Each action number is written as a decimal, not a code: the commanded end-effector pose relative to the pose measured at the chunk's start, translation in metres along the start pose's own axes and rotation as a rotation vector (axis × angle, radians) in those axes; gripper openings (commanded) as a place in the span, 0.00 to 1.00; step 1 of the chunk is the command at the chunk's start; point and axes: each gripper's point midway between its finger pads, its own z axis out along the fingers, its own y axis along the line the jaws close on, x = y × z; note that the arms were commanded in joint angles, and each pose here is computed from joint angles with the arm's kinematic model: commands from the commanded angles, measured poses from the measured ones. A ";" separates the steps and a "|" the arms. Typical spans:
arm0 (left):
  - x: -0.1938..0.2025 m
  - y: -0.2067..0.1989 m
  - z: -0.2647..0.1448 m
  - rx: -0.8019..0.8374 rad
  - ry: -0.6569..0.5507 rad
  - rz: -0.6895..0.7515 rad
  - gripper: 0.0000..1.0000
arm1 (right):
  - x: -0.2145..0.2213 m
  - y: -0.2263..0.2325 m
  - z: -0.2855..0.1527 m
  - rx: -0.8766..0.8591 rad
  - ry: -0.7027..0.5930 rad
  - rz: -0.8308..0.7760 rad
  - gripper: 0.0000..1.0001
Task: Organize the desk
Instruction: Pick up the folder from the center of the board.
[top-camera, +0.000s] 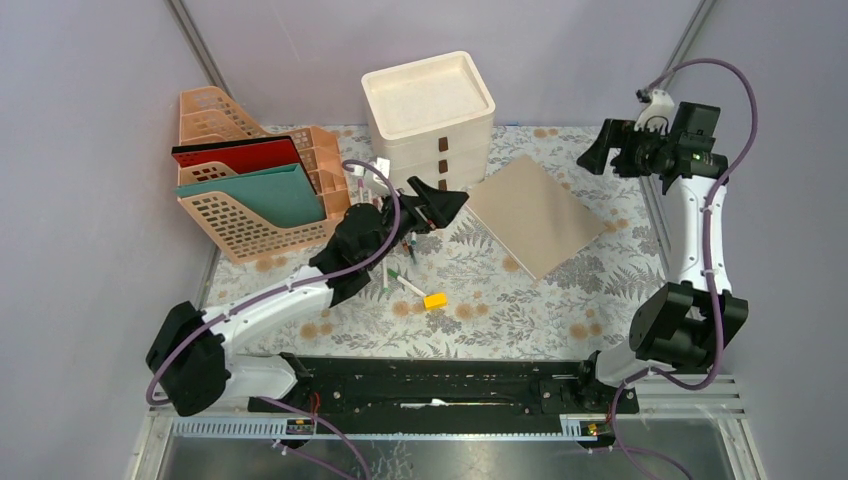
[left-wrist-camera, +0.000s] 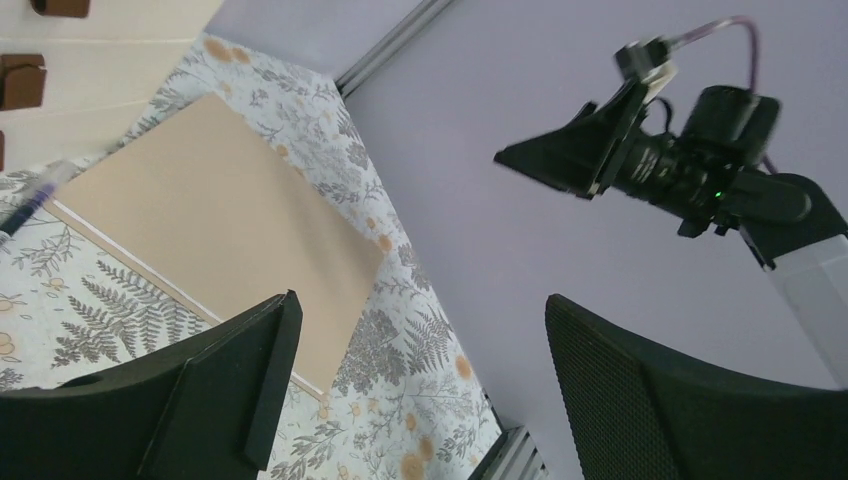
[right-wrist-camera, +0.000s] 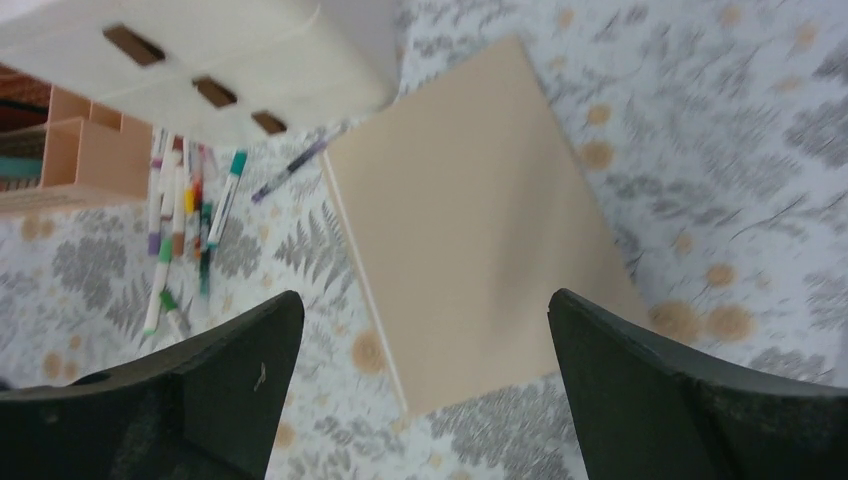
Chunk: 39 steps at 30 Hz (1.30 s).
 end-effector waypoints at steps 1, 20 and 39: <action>-0.015 0.000 -0.011 -0.006 -0.066 0.039 0.97 | 0.040 0.035 -0.013 -0.176 0.154 0.056 0.99; 0.068 0.030 0.042 -0.031 0.194 -0.193 0.97 | 0.097 -0.110 0.036 0.454 0.362 -0.122 0.99; 0.166 0.116 0.085 -0.359 0.478 -0.323 0.82 | 0.148 -0.093 0.128 -0.082 0.593 -0.097 0.99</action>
